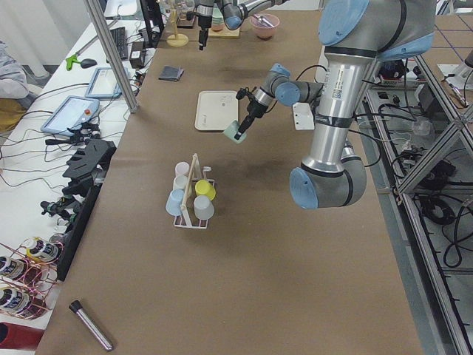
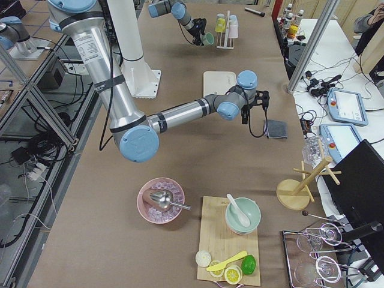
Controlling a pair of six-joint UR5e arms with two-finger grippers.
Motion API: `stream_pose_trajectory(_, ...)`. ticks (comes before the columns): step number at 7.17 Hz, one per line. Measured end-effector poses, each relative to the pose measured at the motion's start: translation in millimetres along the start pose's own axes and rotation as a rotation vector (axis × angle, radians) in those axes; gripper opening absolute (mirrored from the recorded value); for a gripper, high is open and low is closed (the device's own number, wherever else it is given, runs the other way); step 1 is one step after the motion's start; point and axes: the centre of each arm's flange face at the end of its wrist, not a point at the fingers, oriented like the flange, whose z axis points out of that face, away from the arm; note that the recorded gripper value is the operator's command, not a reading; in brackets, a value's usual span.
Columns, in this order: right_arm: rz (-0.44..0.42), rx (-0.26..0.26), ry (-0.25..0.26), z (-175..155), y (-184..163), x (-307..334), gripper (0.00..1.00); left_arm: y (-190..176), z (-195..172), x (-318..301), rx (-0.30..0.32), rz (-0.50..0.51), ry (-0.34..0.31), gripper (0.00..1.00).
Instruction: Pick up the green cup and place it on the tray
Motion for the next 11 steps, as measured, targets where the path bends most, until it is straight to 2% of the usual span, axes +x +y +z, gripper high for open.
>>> stream_pose_trajectory(2,-0.021,0.030,0.116,-24,7,37,1.00,-13,-9,28,0.122,-0.053,0.117,0.00)
stream_pose_trajectory(3,-0.076,0.033,0.195,-36,14,55,1.00,-17,-12,40,0.171,-0.080,0.168,0.00)
stream_pose_trajectory(4,-0.123,0.011,0.265,-57,22,74,1.00,-25,-11,56,0.213,-0.111,0.222,0.00)
stream_pose_trajectory(5,-0.131,-0.016,0.301,-76,40,94,1.00,-38,-6,82,0.254,-0.144,0.280,0.00)
stream_pose_trajectory(7,-0.166,-0.056,0.328,-114,89,148,1.00,-70,6,139,0.330,-0.158,0.372,0.00)
stream_pose_trajectory(8,-0.201,-0.079,0.329,-137,107,185,1.00,-84,11,163,0.349,-0.157,0.390,0.00)
stream_pose_trajectory(10,-0.277,-0.112,0.341,-172,127,267,1.00,-98,29,193,0.372,-0.177,0.385,0.00)
stream_pose_trajectory(11,-0.298,-0.123,0.350,-181,130,300,1.00,-100,47,202,0.415,-0.212,0.380,0.00)
